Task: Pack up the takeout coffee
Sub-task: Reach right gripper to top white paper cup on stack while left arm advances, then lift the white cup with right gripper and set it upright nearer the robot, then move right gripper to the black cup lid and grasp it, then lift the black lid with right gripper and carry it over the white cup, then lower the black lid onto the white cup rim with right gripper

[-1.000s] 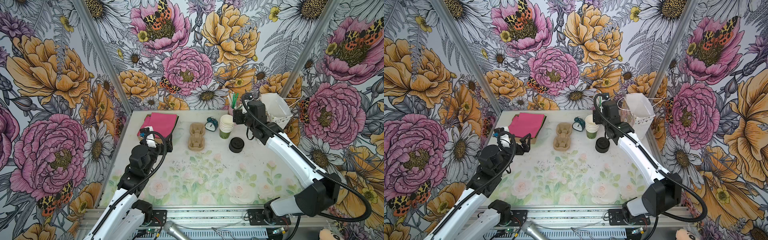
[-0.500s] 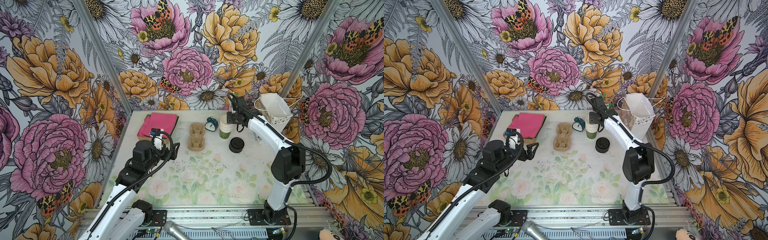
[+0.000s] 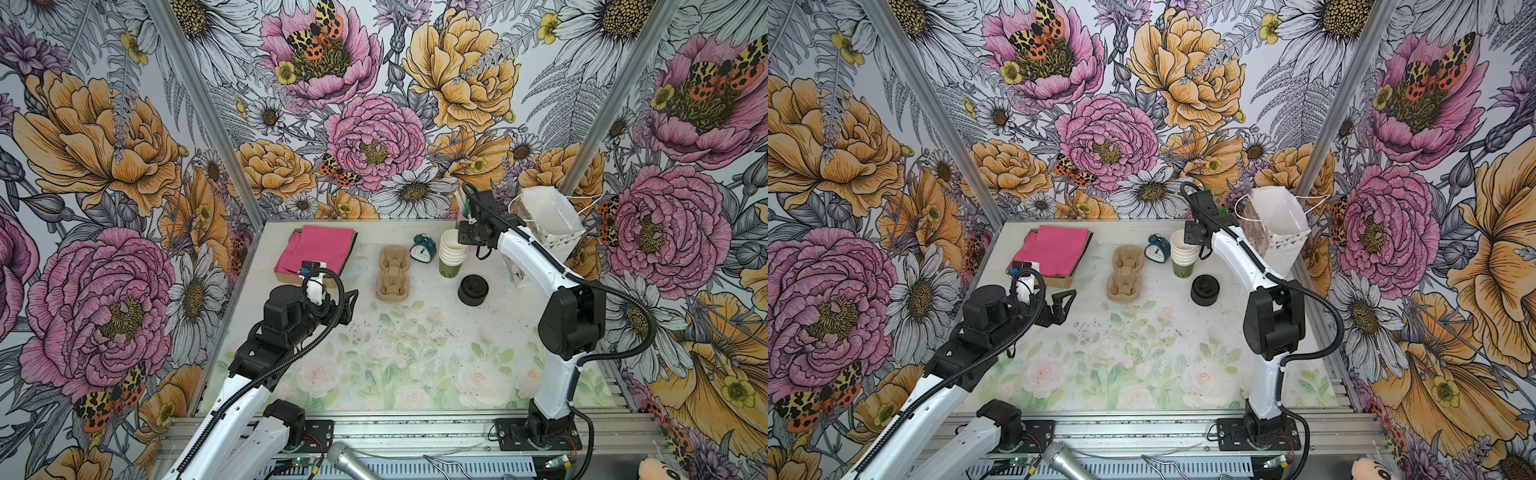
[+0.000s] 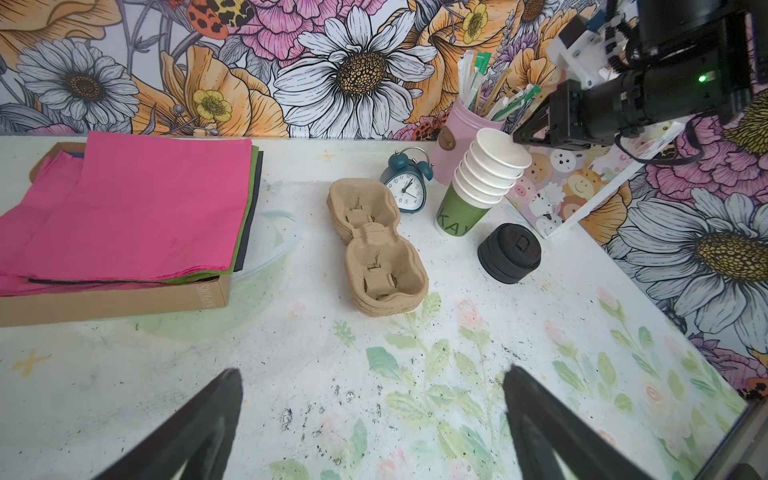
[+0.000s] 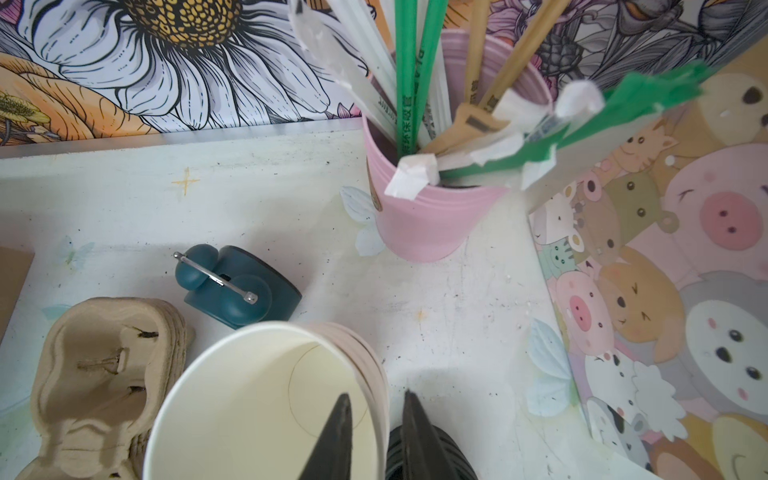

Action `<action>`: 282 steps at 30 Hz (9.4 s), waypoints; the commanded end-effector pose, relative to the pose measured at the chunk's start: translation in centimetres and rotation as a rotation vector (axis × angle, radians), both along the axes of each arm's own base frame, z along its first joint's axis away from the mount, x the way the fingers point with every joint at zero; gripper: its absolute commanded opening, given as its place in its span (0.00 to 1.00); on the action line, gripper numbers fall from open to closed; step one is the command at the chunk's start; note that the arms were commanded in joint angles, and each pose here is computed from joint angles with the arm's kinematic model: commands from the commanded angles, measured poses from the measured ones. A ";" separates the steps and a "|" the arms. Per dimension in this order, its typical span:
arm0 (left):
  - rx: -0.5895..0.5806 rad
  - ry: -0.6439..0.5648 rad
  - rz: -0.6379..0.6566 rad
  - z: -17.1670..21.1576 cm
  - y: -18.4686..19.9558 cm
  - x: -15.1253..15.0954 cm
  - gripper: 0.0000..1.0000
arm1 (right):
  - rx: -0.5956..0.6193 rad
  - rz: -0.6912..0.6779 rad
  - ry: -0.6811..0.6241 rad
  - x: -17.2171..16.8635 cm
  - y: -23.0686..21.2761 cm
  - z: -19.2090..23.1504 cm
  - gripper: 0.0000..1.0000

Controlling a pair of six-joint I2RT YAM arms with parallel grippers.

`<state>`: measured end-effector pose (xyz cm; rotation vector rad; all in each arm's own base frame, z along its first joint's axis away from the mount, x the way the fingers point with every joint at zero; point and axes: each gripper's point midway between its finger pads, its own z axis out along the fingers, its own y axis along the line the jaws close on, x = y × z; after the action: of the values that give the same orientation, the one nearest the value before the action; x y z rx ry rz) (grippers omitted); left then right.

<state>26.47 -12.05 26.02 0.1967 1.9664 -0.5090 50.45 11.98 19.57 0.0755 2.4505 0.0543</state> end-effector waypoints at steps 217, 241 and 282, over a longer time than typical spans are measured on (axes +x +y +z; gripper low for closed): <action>-0.042 0.025 -0.033 -0.9 -1.1 0.1 0.99 | 0.081 0.628 -0.043 -19.3 12.6 4.9 0.66; -0.193 0.151 0.046 -4.4 -2.2 -0.5 0.99 | -0.111 0.850 0.185 -24.4 18.5 -2.1 0.65; -0.226 0.118 0.059 -3.8 -1.9 -0.9 0.99 | -0.217 0.886 0.296 -24.5 19.2 -5.9 0.65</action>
<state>25.51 -14.09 21.74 -0.0199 2.0352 -0.7110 25.63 30.88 13.76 -1.1417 2.5716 0.2052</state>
